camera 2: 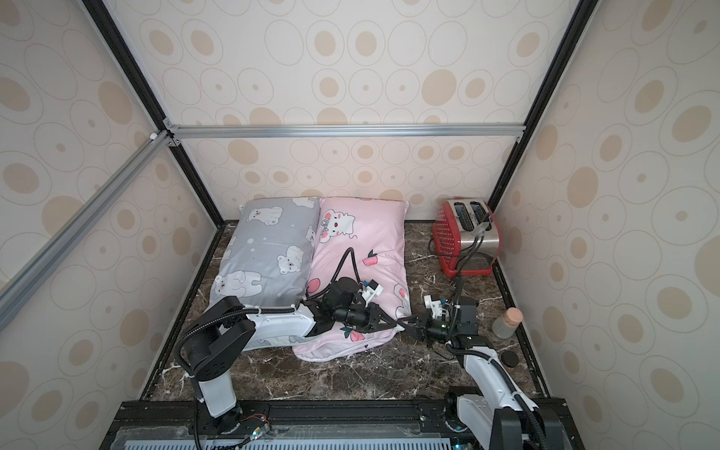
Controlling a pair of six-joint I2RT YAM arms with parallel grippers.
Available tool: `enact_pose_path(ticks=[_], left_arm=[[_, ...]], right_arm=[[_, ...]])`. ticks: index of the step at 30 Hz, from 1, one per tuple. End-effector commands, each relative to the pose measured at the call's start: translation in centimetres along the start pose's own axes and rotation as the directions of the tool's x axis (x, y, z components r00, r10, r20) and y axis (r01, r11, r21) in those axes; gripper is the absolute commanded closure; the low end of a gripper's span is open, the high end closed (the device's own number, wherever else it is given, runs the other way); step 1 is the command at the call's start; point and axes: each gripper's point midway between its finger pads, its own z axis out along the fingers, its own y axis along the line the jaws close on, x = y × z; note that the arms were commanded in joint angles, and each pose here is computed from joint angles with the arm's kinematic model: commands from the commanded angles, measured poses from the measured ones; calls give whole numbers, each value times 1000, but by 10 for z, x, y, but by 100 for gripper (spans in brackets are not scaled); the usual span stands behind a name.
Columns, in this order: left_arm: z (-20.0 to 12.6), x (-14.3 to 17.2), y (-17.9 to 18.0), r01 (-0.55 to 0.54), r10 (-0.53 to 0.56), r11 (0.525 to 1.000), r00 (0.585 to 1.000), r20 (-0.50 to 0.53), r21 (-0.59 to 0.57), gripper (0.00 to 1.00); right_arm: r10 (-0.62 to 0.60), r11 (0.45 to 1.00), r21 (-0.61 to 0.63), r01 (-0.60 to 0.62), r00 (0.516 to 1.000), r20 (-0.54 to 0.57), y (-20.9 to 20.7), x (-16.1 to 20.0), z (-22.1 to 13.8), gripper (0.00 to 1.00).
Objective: Zip up pillowcases
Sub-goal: Zip the zipper on the pillowcase.
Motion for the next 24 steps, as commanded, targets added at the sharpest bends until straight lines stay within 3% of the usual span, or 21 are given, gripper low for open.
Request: enact_pose_path(ticks=[1,14,24], left_arm=[[8,0,-9,-21,21,1000,1000,-13,11,89],[11,0,-6,-18,17,1000,1000,-22,-9,100],[11,4,10,-15,12,997,999,-35,-79,100]], right_arm=[[-25,1000,-16,26,1000,14,9,-2,-1,100],[-23,999,-27,23,1000,16,9,-1,-1,100],[-65,998,-9,66,998,23,20,3,-9,100]])
